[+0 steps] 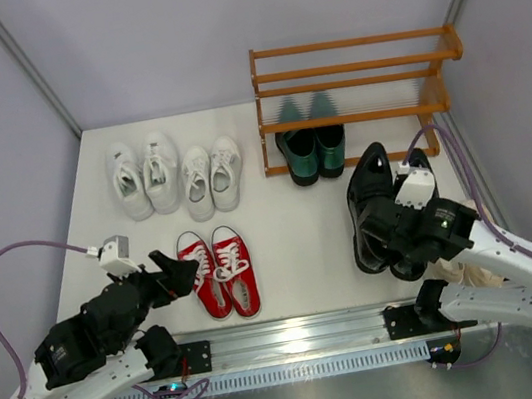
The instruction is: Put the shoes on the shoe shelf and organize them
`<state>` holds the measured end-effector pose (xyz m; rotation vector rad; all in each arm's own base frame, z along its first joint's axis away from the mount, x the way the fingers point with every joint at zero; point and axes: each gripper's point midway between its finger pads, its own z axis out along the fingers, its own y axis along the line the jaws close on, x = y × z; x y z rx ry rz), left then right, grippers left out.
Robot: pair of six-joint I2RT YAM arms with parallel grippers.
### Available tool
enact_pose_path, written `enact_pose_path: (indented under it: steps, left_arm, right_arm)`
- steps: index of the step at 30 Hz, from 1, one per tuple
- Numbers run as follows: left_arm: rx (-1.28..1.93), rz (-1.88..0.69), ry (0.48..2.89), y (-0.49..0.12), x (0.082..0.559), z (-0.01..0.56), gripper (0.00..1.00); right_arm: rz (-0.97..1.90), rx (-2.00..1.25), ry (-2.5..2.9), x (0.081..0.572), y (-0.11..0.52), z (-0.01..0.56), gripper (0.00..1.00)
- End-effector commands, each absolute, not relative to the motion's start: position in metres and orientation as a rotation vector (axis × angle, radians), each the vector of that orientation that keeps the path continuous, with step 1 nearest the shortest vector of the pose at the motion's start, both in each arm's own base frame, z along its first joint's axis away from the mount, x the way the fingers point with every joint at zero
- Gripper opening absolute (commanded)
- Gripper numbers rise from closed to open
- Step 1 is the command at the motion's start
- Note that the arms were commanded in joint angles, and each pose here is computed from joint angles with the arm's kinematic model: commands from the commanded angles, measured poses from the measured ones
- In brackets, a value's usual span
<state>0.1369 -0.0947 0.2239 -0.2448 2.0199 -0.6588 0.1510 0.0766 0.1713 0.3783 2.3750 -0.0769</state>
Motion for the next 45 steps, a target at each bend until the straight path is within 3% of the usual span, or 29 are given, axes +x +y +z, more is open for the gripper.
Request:
enact_pose_path:
  steps: [1, 22, 45]
  left_arm:
    - [-0.26, -0.696, 1.986, -0.098, 0.139, 0.233, 1.0]
    - [-0.244, -0.719, 1.936, -0.09, 0.137, 0.24, 1.0]
    - [-0.26, -0.781, 1.844, -0.072, 0.129, 0.26, 1.0]
  right_arm:
    - [-0.16, 0.394, 2.199, 0.173, 0.038, 0.22, 0.04]
    - [-0.011, 0.271, 2.367, 0.213, 0.042, 0.207, 0.04]
    - [0.002, 0.329, 2.322, 0.358, -0.002, 0.171, 0.04]
